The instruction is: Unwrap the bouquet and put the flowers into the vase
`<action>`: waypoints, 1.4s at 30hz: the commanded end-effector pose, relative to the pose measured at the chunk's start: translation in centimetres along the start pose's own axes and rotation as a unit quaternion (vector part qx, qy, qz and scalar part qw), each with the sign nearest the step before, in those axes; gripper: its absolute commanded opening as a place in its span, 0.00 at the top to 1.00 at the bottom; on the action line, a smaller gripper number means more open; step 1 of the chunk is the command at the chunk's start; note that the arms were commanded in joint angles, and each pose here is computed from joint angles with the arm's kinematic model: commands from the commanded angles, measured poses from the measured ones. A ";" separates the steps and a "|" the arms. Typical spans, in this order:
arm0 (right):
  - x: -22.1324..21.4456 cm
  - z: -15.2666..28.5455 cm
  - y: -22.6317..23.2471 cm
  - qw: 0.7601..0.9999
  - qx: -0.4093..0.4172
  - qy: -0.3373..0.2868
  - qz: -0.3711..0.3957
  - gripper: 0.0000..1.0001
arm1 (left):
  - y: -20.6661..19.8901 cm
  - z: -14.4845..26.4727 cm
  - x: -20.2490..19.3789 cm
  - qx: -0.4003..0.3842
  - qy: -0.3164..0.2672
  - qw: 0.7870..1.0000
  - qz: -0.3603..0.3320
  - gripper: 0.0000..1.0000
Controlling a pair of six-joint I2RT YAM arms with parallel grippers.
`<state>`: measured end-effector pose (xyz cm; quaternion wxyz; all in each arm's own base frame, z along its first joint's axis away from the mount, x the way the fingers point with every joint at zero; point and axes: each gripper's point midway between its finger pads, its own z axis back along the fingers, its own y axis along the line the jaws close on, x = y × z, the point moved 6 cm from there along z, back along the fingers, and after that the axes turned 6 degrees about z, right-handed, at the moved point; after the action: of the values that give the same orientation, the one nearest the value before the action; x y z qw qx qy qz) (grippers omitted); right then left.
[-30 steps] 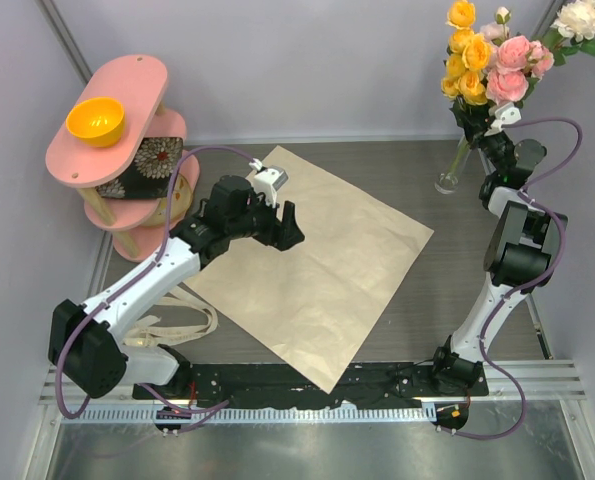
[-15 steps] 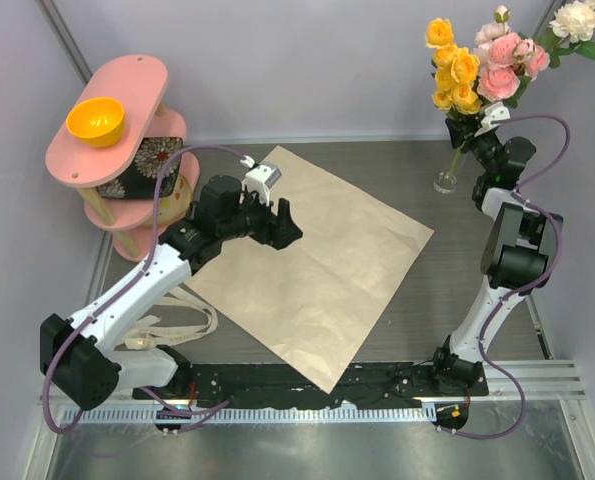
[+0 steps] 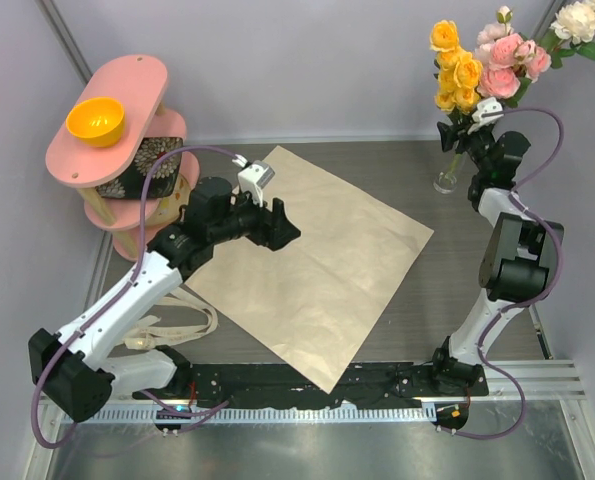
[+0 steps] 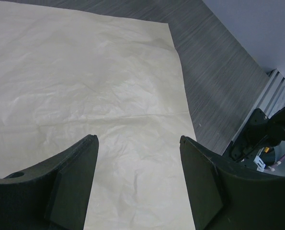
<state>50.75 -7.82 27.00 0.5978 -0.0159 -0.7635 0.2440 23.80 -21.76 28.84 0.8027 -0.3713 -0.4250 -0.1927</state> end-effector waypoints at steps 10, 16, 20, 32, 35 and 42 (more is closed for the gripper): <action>5.8 1.6 -1.2 0.994 -0.090 0.066 0.019 0.13 | -2.5 2.2 1.8 -0.050 -0.048 0.998 -0.011 0.27; 7.3 3.0 -1.0 0.984 -0.130 0.119 0.013 0.10 | -3.4 3.0 2.1 -0.065 -0.060 0.996 -0.014 0.27; 7.2 4.0 -0.9 0.974 -0.154 0.166 -0.008 0.09 | -4.0 3.3 2.1 -0.081 -0.063 0.995 -0.014 0.27; 10.3 8.2 0.7 0.924 -0.244 0.281 -0.088 0.05 | -5.4 3.6 1.8 -0.103 -0.064 0.993 -0.018 0.27; 10.6 10.3 1.5 0.873 -0.336 0.315 -0.161 0.05 | -5.4 3.7 1.8 -0.095 -0.068 0.993 -0.018 0.27; 13.8 13.8 10.5 0.858 -0.312 0.367 -0.180 0.05 | -4.9 3.8 2.2 -0.071 -0.083 0.994 -0.020 0.27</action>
<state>36.70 -4.10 33.33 0.8190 -0.1405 -0.5386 -0.1394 19.62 -22.20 32.52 0.7541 -0.4316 -0.4452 -0.2163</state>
